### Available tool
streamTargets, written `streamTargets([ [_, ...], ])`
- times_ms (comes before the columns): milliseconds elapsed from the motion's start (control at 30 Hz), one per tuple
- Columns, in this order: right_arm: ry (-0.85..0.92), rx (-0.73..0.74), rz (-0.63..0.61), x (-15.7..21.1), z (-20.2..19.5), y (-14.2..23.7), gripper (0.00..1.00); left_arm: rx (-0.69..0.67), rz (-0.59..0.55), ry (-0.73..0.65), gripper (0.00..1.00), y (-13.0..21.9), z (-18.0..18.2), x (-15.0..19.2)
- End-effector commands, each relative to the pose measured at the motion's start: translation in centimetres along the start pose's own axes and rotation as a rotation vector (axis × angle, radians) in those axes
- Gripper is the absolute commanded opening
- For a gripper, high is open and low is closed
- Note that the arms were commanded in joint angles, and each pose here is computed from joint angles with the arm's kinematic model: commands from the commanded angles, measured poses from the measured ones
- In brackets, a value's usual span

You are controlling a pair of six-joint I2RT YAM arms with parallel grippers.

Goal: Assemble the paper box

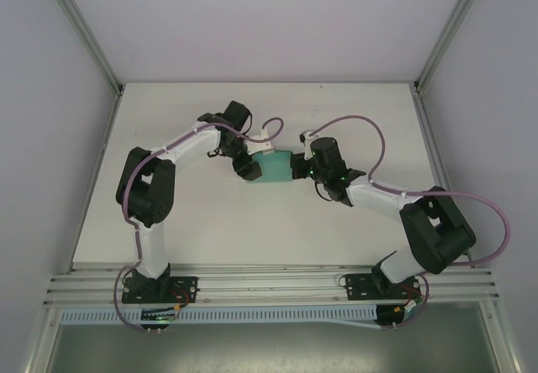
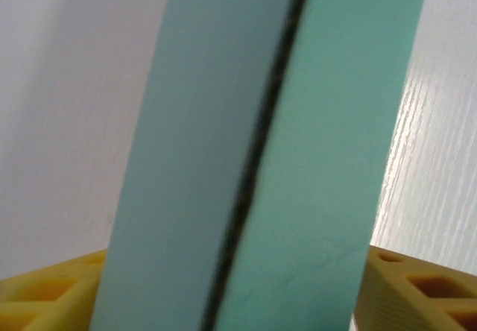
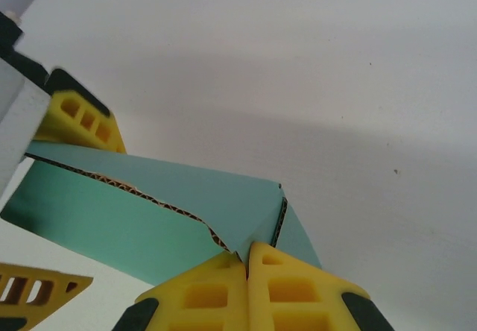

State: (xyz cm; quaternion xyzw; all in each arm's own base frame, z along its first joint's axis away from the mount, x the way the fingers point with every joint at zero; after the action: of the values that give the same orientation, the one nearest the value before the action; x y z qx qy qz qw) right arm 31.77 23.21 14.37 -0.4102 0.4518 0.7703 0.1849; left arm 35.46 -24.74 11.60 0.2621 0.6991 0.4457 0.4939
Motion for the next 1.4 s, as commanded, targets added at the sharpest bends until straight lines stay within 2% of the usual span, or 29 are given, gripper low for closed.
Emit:
streamTargets([
  [0, -0.015, 0.098, 0.389, 8.1, -1.3, 0.2, 0.0, -0.004, -0.053, -0.014, 0.84, 1.0, -0.4, -1.7],
  [33, -0.015, 0.11, 0.394, 7.6, -1.2, 0.3, 0.0, -0.009, -0.061, -0.016, 0.98, 1.4, -0.5, -1.8],
  [67, -0.02, 0.123, 0.401, 7.1, -1.2, 0.4, 0.0, -0.016, -0.069, -0.018, 0.98, 1.7, -0.7, -1.9],
  [200, -0.035, 0.143, 0.448, 6.1, -0.9, 0.8, 0.0, -0.076, -0.1, -0.027, 0.99, 3.0, -0.8, -1.8],
  [433, -0.056, 0.2, 0.464, 6.5, -1.2, 0.2, 0.0, -0.173, -0.149, 0.065, 0.98, 6.3, -1.1, -1.9],
  [567, -0.029, 0.208, 0.467, 6.1, -0.7, 0.0, 0.0, -0.255, -0.147, 0.154, 0.98, 7.9, -0.7, -0.5],
  [667, -0.02, 0.196, 0.473, 5.7, -0.1, -0.1, 0.0, -0.251, -0.165, 0.257, 0.92, 9.4, 0.2, 1.4],
  [733, -0.01, 0.197, 0.48, 5.5, 0.1, -0.1, 0.0, -0.254, -0.18, 0.286, 0.83, 10.2, 0.5, 2.3],
  [900, 0.004, 0.189, 0.489, 4.9, 0.6, 0.0, 0.0, -0.229, -0.197, 0.207, 0.68, 10.1, 0.2, 2.4],
  [1067, 0.007, 0.16, 0.51, 4.5, 1.2, -0.1, 0.0, -0.176, -0.14, 0.155, 0.61, 8.8, 1.0, 2.4],
  [1167, 0.007, 0.161, 0.517, 4.2, 1.3, -0.1, 0.0, -0.161, -0.11, 0.145, 0.53, 8.3, 1.3, 2.5],
  [1267, 0.001, 0.156, 0.524, 3.7, 1.5, -0.1, 0.0, -0.135, -0.119, 0.119, 0.53, 8.1, 0.9, 2.5],
  [1367, 0.002, 0.149, 0.538, 3.4, 1.8, -0.3, 0.0, -0.149, -0.131, 0.105, 0.42, 8.2, 0.9, 2.4],
])
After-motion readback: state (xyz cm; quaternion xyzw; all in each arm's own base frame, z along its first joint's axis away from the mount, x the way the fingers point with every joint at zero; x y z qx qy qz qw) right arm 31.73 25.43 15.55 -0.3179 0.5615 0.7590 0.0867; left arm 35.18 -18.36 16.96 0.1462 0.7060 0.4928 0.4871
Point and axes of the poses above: each hand's point on the last joint's axis, 136 mm out from that joint toward the fingers, its own y axis back along the fingers, its own z axis along the line the jaws close on, x = y × z, the point moved 4 cm from there along y, back along the fingers, and after that the axes turned 5 degrees about y, right-handed, at the moved point
